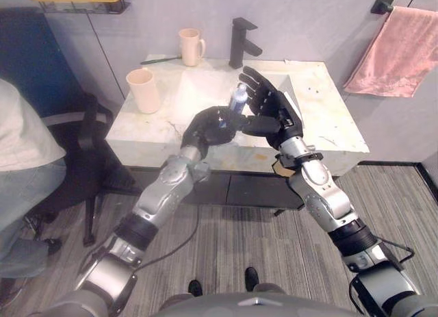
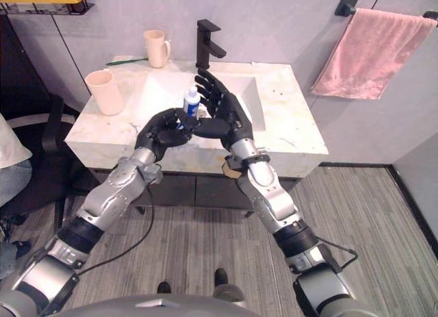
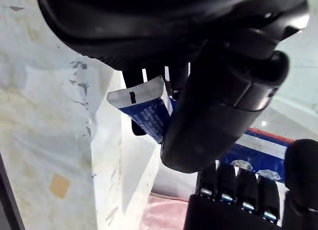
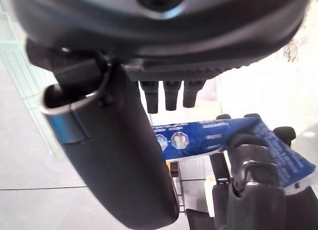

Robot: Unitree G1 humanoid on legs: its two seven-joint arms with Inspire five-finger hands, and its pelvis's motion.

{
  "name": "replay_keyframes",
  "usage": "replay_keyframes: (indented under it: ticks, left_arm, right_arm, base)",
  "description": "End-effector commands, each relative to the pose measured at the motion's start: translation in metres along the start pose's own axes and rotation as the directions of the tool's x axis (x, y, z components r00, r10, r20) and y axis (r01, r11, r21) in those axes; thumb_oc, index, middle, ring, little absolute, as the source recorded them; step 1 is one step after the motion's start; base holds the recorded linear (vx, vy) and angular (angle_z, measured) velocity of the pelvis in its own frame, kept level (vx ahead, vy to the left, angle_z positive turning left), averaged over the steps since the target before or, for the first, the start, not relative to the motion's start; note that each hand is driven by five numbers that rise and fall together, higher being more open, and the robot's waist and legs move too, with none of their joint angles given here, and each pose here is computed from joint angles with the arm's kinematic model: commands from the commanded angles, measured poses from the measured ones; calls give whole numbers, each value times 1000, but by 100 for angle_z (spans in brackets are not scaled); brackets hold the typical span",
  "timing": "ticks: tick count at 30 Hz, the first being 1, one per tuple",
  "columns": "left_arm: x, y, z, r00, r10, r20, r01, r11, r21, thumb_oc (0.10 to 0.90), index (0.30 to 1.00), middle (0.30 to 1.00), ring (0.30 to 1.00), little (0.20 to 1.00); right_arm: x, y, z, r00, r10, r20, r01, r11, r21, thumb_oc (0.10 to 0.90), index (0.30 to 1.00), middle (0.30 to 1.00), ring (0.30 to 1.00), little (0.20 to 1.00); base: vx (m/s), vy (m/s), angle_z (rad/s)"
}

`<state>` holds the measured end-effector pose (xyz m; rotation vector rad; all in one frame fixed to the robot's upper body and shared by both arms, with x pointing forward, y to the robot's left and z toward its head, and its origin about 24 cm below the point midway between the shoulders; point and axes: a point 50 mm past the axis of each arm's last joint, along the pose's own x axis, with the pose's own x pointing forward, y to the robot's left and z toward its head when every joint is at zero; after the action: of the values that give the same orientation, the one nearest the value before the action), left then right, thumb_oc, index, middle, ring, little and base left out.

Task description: Organize the bathroom.

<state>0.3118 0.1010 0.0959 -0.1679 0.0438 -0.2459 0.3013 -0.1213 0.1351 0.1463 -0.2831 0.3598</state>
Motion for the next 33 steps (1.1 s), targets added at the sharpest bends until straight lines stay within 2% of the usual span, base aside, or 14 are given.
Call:
replay_keyframes:
  ticks: [1,20,21,22,23,24,25,26,27,28,29,30,31,33]
  left_arm:
    - [22,-29,68,942,-89,323,81,996,36,400,300,300,300,300]
    - [20,-25,66,943,-65,328,57,998,33,400,300,300,300,300]
    - [21,-25,65,943,-64,325,56,998,33,400,300,300,300,300]
    - [21,-24,65,944,-63,325,56,998,33,400,300,300,300,300]
    - [21,-24,64,944,-64,322,57,998,33,400,300,300,300,300]
    - [21,-24,64,945,-65,322,57,998,33,400,300,300,300,300]
    - [21,-24,64,945,-65,320,58,998,31,400,300,300,300,300]
    - [21,-24,64,945,-65,320,58,998,31,400,300,300,300,300]
    - [21,-24,64,945,-68,319,61,998,31,400,300,300,300,300]
    - [21,-24,63,945,-69,318,64,998,29,400,300,300,300,300]
    - [21,-25,63,945,-72,319,66,997,30,400,300,300,300,300]
    - [21,-25,63,945,-75,318,68,997,32,400,300,300,300,300]
    - [21,-26,63,946,-76,316,68,997,34,400,300,300,300,300]
    - [21,-26,63,946,-75,314,68,997,33,400,300,300,300,300]
  right_arm:
    - [16,10,67,936,60,347,-77,996,35,800,900,900,900,900]
    - [3,13,29,976,73,204,-89,994,70,800,900,900,900,900]
    - [3,14,29,976,73,205,-89,993,71,765,848,848,848,848]
    - [3,14,29,976,73,206,-90,994,70,765,848,848,848,848]
    - [5,14,31,975,72,210,-88,994,67,676,714,714,714,714]
    - [5,14,31,975,72,211,-88,994,67,665,698,698,698,698]
    - [5,14,32,974,70,216,-86,994,69,704,756,756,756,756]
    - [5,14,32,974,70,216,-86,994,69,704,756,756,756,756]
    - [5,13,32,973,67,222,-84,994,68,737,806,806,806,806]
    - [6,14,33,972,67,224,-84,994,64,725,787,787,787,787]
    - [7,14,34,972,68,227,-84,995,59,676,714,714,714,714]
    - [8,14,35,971,67,230,-82,995,55,664,695,695,695,695]
    - [9,15,36,969,66,239,-82,995,56,596,594,594,594,594]
    - [9,15,37,967,67,244,-82,995,52,554,531,531,531,531]
  base:
    - [0,0,0]
    - [0,0,0]
    - [0,0,0]
    - [0,0,0]
    - [0,0,0]
    - [0,0,0]
    - [0,0,0]
    - [0,0,0]
    - [0,0,0]
    - [0,0,0]
    - [0,0,0]
    - [0,0,0]
    - [0,0,0]
    - [0,0,0]
